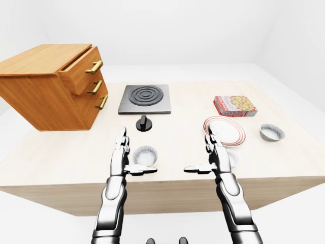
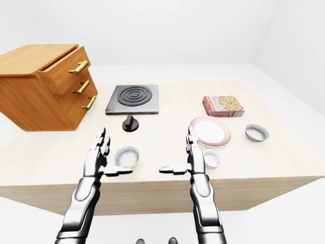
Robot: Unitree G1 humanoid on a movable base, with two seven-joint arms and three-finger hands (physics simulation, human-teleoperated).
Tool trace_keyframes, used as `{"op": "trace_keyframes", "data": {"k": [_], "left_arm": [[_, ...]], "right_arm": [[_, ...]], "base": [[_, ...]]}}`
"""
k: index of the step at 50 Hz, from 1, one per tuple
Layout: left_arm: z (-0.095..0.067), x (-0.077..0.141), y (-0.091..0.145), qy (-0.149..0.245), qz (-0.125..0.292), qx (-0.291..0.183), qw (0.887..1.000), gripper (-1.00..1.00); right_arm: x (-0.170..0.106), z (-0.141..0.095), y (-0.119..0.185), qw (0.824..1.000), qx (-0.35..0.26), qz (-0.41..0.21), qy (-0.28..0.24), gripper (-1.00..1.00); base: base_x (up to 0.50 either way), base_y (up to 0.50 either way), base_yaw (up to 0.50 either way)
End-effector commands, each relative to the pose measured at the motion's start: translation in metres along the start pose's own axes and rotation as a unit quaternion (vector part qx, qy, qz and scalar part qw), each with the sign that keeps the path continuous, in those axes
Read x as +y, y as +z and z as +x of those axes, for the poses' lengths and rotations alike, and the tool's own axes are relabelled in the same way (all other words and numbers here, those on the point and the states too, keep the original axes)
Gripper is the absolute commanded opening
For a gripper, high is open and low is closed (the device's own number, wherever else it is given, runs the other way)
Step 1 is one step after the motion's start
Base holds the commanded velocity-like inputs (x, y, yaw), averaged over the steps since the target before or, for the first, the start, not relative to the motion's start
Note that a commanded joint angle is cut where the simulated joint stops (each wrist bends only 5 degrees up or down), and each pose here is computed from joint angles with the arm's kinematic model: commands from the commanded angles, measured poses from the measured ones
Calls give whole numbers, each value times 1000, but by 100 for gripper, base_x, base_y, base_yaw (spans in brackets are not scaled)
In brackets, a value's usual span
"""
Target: Pick the akita bowl next to the plate and place it on the plate.
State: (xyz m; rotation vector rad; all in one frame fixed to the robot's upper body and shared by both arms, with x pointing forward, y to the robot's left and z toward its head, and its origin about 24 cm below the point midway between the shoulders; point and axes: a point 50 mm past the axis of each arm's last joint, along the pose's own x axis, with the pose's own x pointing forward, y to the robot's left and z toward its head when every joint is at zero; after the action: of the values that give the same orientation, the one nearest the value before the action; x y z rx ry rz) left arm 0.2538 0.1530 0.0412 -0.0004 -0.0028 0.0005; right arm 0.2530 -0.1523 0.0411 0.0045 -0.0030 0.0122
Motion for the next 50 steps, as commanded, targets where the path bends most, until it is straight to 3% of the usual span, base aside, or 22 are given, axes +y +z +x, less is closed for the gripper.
{"op": "trace_keyframes", "data": {"k": [1,33,50], "left_arm": [[0,7,0,2,0,-5,1000,100],[-1,7,0,2,4,-10,1000,100],[-2,6,-2,1,10,-12,1000,100]], "right_arm": [[-6,-1,-2,1000,-4,2,10,100],[-8,0,-1,1000,-1,4,-4,100],[-8,0,-1,1000,-3,4,-2,100]], "base": [[0,0,0],[0,0,0],[0,-25,0]]}}
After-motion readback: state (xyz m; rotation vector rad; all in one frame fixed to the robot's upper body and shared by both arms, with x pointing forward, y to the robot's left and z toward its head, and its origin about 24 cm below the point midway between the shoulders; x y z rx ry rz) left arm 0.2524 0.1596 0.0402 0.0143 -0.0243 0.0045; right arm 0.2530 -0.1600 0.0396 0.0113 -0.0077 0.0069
